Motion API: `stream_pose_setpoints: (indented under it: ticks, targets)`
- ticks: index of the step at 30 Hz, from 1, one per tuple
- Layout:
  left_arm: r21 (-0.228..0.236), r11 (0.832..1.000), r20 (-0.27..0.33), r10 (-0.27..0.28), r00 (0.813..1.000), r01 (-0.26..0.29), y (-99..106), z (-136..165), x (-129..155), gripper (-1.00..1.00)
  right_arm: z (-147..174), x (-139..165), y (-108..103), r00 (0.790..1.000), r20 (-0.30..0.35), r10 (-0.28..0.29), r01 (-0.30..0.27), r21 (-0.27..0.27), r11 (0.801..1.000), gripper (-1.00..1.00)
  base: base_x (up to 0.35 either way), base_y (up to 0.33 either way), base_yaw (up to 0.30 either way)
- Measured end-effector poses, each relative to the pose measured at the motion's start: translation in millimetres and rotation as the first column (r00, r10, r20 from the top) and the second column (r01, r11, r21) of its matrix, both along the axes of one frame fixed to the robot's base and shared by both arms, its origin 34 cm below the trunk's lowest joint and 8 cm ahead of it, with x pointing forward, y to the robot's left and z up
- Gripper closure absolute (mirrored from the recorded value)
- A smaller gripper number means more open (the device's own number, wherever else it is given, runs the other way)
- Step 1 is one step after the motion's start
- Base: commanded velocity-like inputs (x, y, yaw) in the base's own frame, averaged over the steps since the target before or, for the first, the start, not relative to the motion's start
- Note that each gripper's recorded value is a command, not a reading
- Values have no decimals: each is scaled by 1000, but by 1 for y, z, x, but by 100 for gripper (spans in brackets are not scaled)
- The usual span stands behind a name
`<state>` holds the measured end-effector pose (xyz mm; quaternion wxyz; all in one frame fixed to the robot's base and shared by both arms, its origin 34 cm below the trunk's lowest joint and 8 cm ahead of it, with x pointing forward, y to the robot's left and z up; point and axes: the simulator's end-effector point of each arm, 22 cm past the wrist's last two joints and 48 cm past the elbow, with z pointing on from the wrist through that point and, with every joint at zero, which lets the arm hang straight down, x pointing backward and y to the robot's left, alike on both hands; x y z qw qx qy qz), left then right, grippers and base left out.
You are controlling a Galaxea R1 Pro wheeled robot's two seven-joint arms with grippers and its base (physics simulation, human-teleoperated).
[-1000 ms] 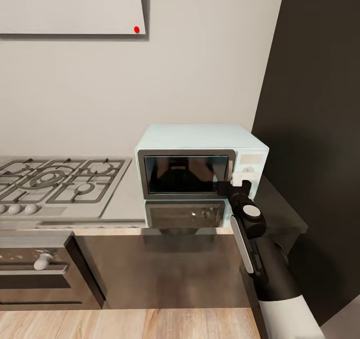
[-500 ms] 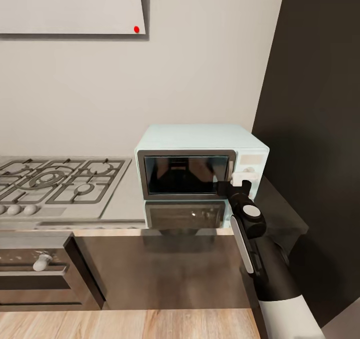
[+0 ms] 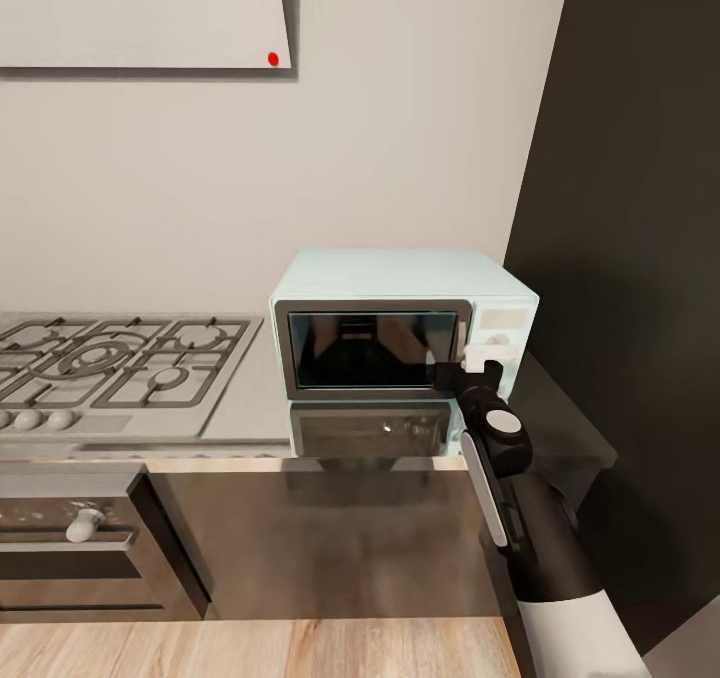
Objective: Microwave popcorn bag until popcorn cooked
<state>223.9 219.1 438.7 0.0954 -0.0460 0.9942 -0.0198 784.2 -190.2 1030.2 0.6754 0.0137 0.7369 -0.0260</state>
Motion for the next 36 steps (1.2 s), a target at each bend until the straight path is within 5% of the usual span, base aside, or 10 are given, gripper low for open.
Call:
stream_pose_setpoints:
  ticks: [12, 13, 36]
  targets:
    - [0, 1000, -1, 1, 1000, -1, 0, 0, -1, -100, -2, 0, -1, 1000, -7, -4, 4, -2, 1000, -100, 0, 0, 0]
    - [0, 1000, -1, 1, 1000, -1, 0, 0, -1, -100, -2, 0, 0, 1000, -8, -4, 4, -2, 1000, 100, 0, 0, 0]
    - [-2, 1000, -1, 6, 1000, -6, -1, 0, -1, -100, -4, 0, -9, 999, -14, -31, 30, -28, 999, 100, -47, 0, 0]
